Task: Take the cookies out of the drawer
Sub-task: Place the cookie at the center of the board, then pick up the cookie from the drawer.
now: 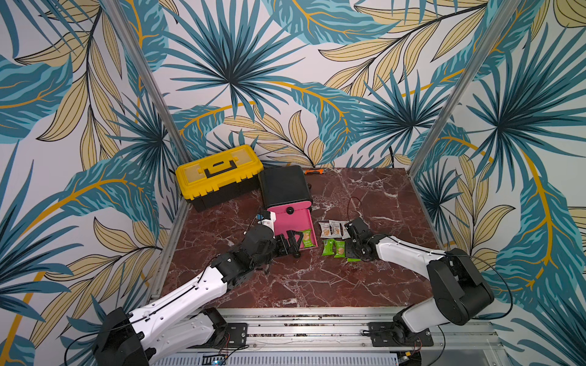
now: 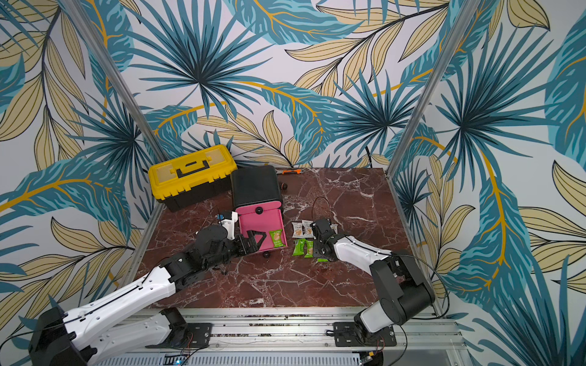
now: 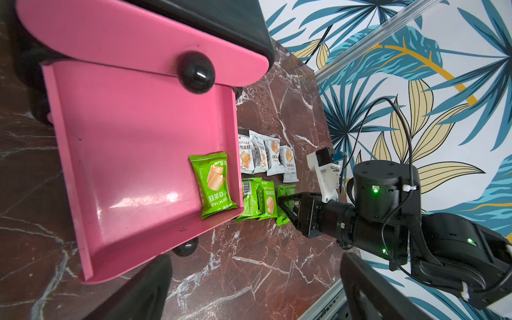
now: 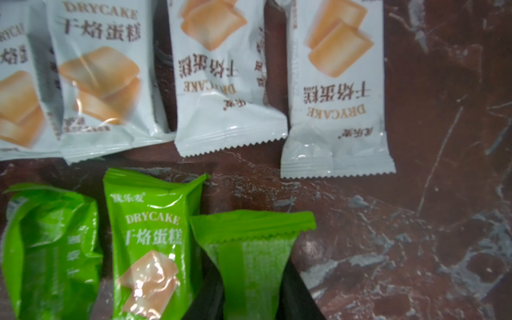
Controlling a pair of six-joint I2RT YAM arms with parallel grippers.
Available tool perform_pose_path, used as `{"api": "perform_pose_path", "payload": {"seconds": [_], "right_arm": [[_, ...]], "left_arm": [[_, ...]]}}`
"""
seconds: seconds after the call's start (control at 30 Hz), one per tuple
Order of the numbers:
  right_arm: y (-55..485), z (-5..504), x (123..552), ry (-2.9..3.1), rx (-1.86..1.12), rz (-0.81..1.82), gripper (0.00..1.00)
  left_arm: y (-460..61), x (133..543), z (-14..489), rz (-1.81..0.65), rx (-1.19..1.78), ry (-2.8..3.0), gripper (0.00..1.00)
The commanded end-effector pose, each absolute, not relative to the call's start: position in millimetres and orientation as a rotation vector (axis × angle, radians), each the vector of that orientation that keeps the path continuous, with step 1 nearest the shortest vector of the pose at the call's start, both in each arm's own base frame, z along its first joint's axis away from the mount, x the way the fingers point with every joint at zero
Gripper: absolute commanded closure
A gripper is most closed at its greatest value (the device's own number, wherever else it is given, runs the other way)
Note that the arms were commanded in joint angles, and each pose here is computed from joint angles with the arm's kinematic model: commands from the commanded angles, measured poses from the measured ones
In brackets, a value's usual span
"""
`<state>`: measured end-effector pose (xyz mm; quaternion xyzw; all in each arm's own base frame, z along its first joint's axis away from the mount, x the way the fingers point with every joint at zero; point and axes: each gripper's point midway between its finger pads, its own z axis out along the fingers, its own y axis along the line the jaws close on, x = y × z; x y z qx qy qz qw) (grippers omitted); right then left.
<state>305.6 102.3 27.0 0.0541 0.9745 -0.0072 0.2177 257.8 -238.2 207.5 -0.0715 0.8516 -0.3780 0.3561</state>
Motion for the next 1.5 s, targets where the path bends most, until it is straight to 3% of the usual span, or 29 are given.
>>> {"api": "perform_pose_path", "payload": {"seconds": [0.0,0.2,0.33,0.47,0.8,1.47], "right_arm": [[106,29,316,2.687,0.132,-0.016,0.62],[105,32,319,2.685,0.135,-0.033,0.40],[98,60,317,2.631,0.171,-0.053,0.32],[114,99,313,2.548,0.169,0.106,0.26],[181,158,300,2.403,0.110,0.435,0.23],[271,127,314,2.470,-0.071,0.406,0.24]], "left_arm": [[-230,256,208,-0.941,-0.178,2.186,0.00],[-210,253,217,-0.865,-0.204,2.156,0.00],[-183,247,219,-0.797,-0.240,2.157,0.00],[-153,240,217,-0.734,-0.286,2.180,0.00],[-132,223,196,-0.802,-0.366,2.177,0.00],[-144,248,158,-0.992,-0.467,2.171,0.00]]}}
